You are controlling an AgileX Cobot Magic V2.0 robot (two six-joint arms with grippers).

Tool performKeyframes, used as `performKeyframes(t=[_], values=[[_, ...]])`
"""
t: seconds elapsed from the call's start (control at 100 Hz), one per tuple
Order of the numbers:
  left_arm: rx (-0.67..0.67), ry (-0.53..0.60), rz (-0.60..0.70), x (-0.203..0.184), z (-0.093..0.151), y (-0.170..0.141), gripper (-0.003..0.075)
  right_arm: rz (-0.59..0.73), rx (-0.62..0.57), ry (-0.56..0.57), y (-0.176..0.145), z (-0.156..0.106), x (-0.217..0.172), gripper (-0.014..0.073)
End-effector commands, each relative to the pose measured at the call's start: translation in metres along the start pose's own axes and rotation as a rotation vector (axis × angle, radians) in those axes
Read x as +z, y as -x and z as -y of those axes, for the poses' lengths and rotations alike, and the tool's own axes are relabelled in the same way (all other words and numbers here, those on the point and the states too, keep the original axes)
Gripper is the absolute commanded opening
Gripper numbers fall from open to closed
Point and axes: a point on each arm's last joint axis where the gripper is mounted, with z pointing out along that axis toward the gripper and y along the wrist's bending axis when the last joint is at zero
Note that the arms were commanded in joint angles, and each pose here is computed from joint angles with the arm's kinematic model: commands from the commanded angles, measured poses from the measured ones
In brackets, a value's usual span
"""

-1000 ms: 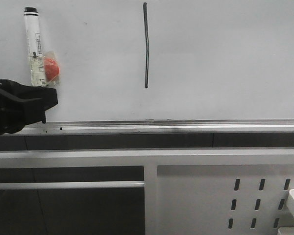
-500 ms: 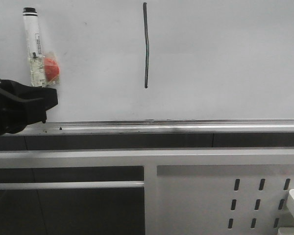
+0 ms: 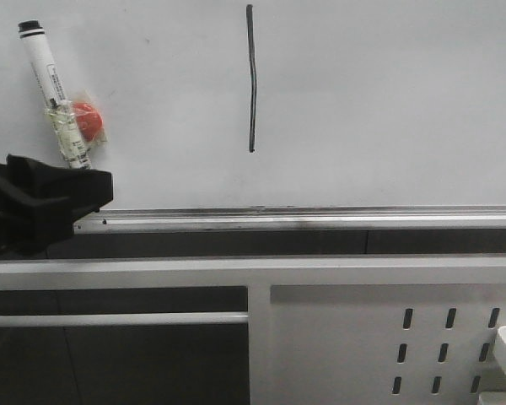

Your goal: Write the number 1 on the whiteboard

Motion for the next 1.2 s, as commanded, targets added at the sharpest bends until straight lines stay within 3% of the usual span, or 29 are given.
performKeyframes(t=[0.0, 0.24, 0.45, 0.59, 0.7, 0.9, 1.04, 1.19], values=[[-0.005, -0.056, 0.235, -0.008, 0.006, 0.023, 0.0288, 0.094, -0.022, -0.057, 0.010, 0.004, -0.015, -0.0059], [-0.005, -0.054, 0.223, -0.030, 0.005, 0.019, 0.0288, 0.267, -0.034, -0.130, 0.003, 0.001, -0.041, -0.0059], [0.020, -0.128, 0.222, -0.053, 0.011, 0.016, 0.0256, 0.446, -0.063, -0.233, -0.049, -0.012, -0.058, -0.0058], [0.028, -0.136, 0.231, -0.068, 0.011, 0.014, 0.0120, 0.545, -0.068, -0.278, -0.098, -0.025, -0.064, -0.0059], [0.052, -0.143, 0.232, -0.069, 0.012, 0.014, -0.0020, 0.544, -0.068, -0.277, -0.139, -0.036, -0.058, -0.0059], [0.060, -0.159, 0.210, -0.069, 0.013, 0.011, -0.0020, 0.586, -0.064, -0.278, -0.182, -0.049, -0.056, -0.0059], [0.076, -0.197, 0.215, -0.065, 0.017, 0.014, -0.0020, 0.671, -0.018, -0.263, -0.187, -0.053, -0.065, -0.0059], [0.100, -0.224, 0.211, -0.052, 0.022, 0.024, -0.0020, 0.680, -0.019, -0.266, -0.187, -0.053, -0.066, -0.0059]])
